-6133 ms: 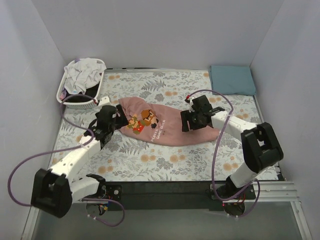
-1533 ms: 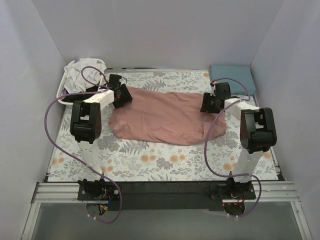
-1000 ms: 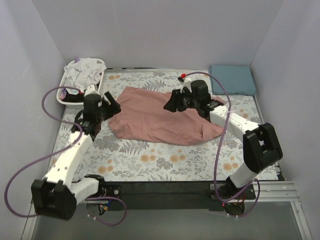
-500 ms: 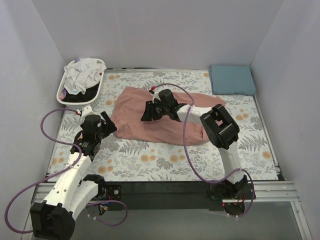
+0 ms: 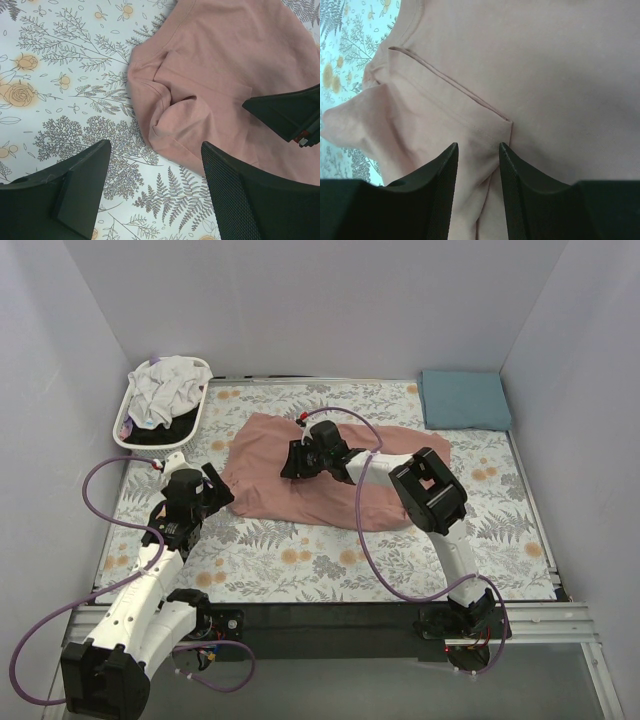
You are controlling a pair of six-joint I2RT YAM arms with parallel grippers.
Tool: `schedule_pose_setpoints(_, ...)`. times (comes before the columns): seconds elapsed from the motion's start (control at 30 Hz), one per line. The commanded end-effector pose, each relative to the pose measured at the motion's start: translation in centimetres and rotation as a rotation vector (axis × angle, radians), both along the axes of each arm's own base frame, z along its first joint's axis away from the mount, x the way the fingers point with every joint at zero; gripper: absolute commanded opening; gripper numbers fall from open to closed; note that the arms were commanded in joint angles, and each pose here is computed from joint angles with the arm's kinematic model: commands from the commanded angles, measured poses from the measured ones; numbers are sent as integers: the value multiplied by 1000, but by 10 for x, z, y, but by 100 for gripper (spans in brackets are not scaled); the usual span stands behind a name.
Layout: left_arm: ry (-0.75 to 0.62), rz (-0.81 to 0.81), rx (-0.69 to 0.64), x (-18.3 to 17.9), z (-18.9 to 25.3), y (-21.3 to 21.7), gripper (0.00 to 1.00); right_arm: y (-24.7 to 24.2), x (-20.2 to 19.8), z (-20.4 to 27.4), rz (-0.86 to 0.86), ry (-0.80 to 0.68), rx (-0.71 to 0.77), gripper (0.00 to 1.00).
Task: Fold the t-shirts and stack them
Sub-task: Flatten the tshirt out
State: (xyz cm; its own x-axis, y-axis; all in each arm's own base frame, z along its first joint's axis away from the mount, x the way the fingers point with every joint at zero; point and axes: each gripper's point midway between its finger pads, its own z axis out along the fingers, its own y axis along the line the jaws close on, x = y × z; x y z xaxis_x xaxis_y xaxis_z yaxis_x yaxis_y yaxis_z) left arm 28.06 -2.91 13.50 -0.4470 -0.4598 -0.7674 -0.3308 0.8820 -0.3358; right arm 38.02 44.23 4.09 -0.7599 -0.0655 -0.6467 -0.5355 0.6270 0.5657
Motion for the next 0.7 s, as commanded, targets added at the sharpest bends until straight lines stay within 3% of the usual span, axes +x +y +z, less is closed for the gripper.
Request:
schedule_pose_setpoints(0.0,-45,8,13,7,16,2,72,-1,14,30,-57,-114,3,45)
schedule_pose_setpoints(0.37,-39,-1,15,7,14,1,71,0,17,25,-64,-122,-2,45)
schedule_pose_setpoints(0.67,-37,-4,15,7,14,0,71,0,22,67,-58,-243,45,45)
